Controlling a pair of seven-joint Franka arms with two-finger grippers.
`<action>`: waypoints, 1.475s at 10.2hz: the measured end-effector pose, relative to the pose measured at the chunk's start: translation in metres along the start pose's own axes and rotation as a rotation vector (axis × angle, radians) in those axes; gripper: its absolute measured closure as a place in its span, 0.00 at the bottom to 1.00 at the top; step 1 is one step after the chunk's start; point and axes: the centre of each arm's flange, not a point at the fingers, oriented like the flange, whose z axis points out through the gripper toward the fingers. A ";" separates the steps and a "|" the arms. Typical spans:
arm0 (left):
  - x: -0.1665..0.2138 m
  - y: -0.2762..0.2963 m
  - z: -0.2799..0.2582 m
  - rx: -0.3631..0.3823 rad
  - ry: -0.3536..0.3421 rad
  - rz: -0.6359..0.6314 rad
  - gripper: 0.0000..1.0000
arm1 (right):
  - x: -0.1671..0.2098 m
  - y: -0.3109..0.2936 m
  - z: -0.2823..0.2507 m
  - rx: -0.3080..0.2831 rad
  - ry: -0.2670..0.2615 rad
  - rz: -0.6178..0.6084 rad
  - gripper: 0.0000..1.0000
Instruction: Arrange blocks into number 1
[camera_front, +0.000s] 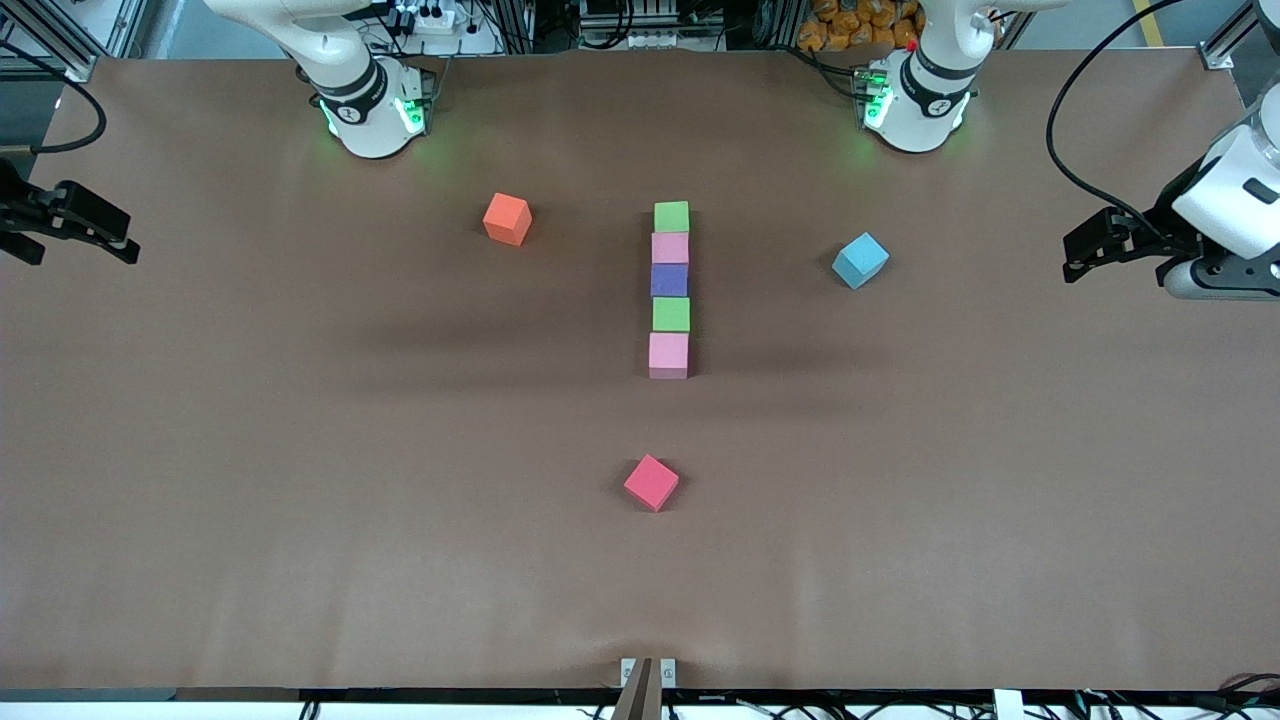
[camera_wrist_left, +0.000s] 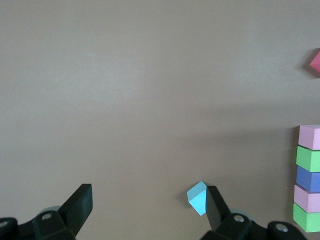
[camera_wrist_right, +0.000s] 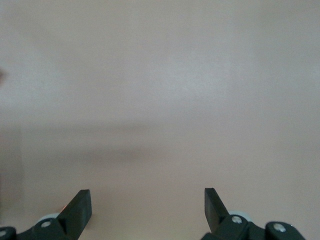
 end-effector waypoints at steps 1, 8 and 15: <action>0.000 0.000 -0.003 0.000 0.007 0.000 0.00 | 0.001 -0.001 0.000 -0.001 -0.001 -0.001 0.00; 0.000 0.000 -0.008 -0.001 0.018 -0.001 0.00 | 0.001 -0.004 0.002 -0.004 -0.008 -0.007 0.00; 0.000 -0.003 -0.012 -0.001 0.025 -0.058 0.00 | 0.001 -0.002 0.004 -0.004 -0.016 -0.004 0.00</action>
